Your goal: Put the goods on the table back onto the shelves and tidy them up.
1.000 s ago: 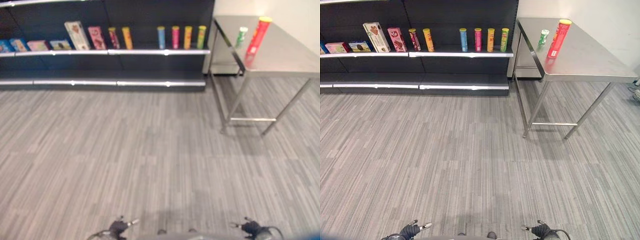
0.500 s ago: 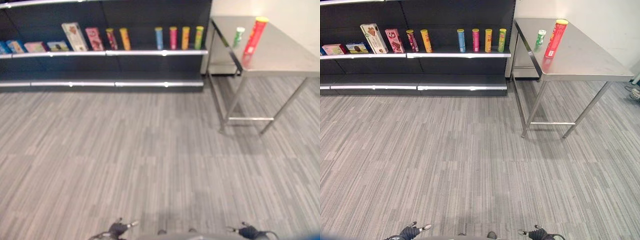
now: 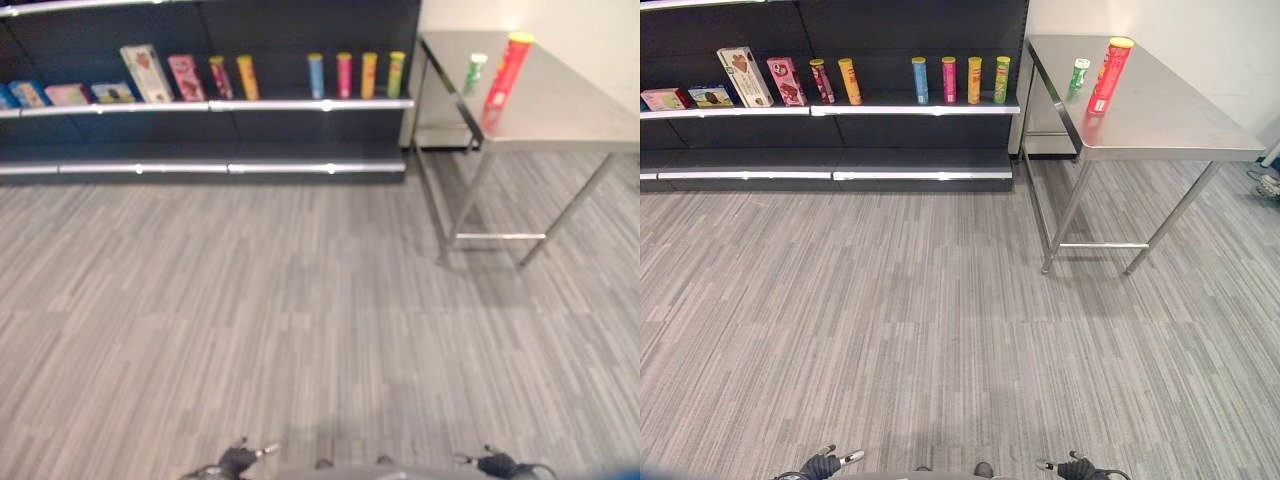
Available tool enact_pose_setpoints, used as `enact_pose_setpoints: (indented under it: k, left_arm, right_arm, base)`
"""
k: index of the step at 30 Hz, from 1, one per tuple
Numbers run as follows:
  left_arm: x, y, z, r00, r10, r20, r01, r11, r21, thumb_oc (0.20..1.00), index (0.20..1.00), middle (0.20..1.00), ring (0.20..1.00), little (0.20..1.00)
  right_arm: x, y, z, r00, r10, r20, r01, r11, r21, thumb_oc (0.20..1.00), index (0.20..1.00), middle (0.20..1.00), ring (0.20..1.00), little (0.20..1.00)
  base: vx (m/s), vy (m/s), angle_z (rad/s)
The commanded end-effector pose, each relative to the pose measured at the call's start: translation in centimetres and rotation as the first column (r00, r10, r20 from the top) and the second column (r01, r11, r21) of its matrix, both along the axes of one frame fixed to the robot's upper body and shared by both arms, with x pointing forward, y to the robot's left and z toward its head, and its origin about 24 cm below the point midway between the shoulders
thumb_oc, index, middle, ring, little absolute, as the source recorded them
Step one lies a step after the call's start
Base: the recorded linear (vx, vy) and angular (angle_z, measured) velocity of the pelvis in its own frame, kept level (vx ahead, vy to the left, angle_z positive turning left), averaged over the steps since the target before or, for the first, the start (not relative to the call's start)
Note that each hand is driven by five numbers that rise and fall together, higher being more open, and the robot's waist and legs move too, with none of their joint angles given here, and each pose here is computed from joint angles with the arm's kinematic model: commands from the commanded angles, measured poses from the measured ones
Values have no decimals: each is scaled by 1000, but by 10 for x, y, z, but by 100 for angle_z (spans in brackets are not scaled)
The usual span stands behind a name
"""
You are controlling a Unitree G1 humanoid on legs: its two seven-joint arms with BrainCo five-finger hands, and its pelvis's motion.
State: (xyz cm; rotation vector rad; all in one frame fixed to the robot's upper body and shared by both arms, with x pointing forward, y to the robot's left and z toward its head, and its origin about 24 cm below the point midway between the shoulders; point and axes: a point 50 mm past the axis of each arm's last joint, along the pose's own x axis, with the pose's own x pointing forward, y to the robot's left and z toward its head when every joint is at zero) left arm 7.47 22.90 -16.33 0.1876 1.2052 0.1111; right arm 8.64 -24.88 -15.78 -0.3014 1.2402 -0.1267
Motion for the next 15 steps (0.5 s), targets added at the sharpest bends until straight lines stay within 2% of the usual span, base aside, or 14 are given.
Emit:
enact_pose_setpoints:
  k: [1, 15]
  left_arm:
    - [13, 1, 1, 999, -38, 11, 37, 999, 10, 1000, 1000, 1000, 1000, 1000]
    - [13, 3, 1, 1000, -18, 5, 18, 1000, 2, 1000, 1000, 1000, 1000, 1000]
  right_arm:
    - [18, -7, 6, 998, 33, 46, -32, 999, -25, 1000, 1000, 1000, 1000, 1000]
    - [17, -9, 6, 999, 32, 39, -31, 999, -29, 1000, 1000, 1000, 1000, 1000]
  base:
    - [0, 0, 0]
    - [0, 8, 0]
